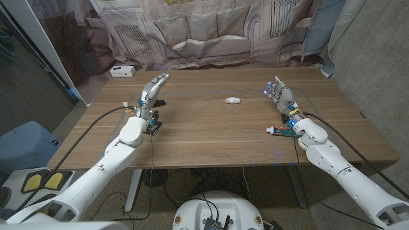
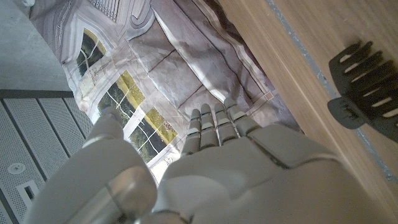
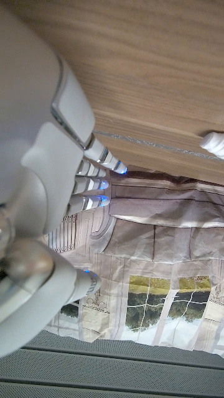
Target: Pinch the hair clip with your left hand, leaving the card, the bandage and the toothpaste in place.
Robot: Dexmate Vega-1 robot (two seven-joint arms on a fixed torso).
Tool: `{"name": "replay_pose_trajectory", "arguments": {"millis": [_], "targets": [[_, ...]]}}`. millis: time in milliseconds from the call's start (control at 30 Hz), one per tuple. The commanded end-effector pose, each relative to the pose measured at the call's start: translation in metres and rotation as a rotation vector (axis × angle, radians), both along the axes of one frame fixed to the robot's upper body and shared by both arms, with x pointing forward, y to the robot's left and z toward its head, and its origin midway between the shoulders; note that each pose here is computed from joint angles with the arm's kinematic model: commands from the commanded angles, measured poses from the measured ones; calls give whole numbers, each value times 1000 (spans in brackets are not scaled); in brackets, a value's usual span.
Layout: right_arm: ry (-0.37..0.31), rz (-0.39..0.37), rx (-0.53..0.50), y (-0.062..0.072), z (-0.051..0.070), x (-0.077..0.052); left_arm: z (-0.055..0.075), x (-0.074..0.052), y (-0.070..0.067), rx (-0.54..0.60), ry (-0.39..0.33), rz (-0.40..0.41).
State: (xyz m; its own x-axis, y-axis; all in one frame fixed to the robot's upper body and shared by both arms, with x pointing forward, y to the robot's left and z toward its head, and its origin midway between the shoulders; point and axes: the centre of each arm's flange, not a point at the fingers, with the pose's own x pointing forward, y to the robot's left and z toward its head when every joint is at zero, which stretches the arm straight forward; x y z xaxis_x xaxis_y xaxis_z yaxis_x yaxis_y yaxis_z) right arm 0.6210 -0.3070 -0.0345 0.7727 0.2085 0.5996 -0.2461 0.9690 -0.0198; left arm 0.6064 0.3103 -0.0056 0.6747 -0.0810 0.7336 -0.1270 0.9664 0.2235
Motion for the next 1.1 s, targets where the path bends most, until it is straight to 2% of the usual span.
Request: {"name": "replay_pose_trajectory", "arguments": {"millis": [33,200,367,667,1100], "targets": [[-7,-11,18,12,-6,-6,7,-5,23,47,-10,152],[-9,-14,20,14,-7,-7,13,-10,32,77,-15,237],[-4,-21,-8,13,-6,-9,21,-13,37,101,-23,285],[8,-25,-2,12,-8,-11,30,-17,40,148,-60,369],[10,-40,-14,10,-8,-13,38,-19,44,216,-61,477]]}}
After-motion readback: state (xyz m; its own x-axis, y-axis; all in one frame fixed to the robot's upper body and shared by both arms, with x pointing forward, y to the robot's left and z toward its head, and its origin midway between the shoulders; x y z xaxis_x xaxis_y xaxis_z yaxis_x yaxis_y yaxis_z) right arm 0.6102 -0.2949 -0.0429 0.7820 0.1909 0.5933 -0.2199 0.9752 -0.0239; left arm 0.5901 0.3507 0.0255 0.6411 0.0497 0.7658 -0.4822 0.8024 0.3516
